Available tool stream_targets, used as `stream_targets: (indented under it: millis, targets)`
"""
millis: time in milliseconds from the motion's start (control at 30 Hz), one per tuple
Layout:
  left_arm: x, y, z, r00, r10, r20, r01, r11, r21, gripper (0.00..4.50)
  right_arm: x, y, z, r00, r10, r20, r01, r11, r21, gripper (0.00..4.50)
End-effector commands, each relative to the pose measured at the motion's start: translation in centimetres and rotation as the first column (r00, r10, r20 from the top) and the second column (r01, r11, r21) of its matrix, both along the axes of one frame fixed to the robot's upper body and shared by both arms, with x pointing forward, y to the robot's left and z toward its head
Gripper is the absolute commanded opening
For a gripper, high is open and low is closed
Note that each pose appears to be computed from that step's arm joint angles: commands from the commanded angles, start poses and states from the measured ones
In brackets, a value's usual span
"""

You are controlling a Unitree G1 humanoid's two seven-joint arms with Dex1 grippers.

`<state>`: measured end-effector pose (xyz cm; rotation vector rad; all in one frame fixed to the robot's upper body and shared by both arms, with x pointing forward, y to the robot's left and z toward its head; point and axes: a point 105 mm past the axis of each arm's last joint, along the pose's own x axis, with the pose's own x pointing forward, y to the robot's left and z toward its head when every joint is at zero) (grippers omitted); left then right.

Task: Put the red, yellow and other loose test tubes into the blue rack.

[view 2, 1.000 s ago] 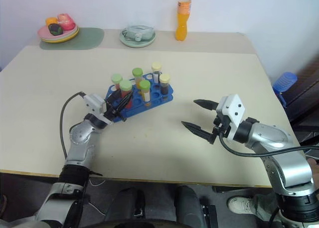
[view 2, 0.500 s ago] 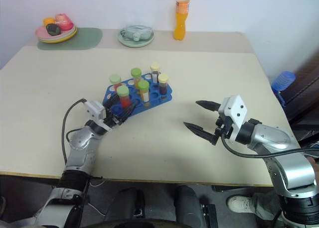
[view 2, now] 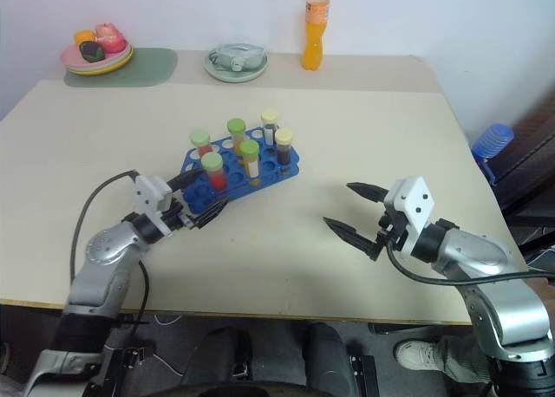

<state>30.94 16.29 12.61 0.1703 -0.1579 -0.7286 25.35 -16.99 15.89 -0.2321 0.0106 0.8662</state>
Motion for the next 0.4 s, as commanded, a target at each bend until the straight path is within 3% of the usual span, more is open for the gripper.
stream_targets:
  millis: [33, 233, 400]
  targets:
    - [-0.9, 1.7, 1.4, 1.0, 0.002, -0.002, -0.002, 1.0, 0.004, 4.44, -0.2, -0.9, 1.1, 0.996, -0.055, 0.069, 0.054, 0.998, 0.015, 4.2]
    - [-2.6, 5.5, 1.4, 0.994, 0.012, -0.105, -0.008, 0.999, 0.04, 4.44, -0.9, -1.8, -0.1, 0.994, -0.106, 0.04, 0.104, 0.994, 0.031, 4.2]
    - [-4.0, 6.5, 1.6, 0.986, -0.027, -0.167, 0.036, 0.998, 0.053, 4.44, -1.2, -2.7, -0.5, 0.992, -0.124, 0.026, 0.123, 0.992, 0.027, 4.2]
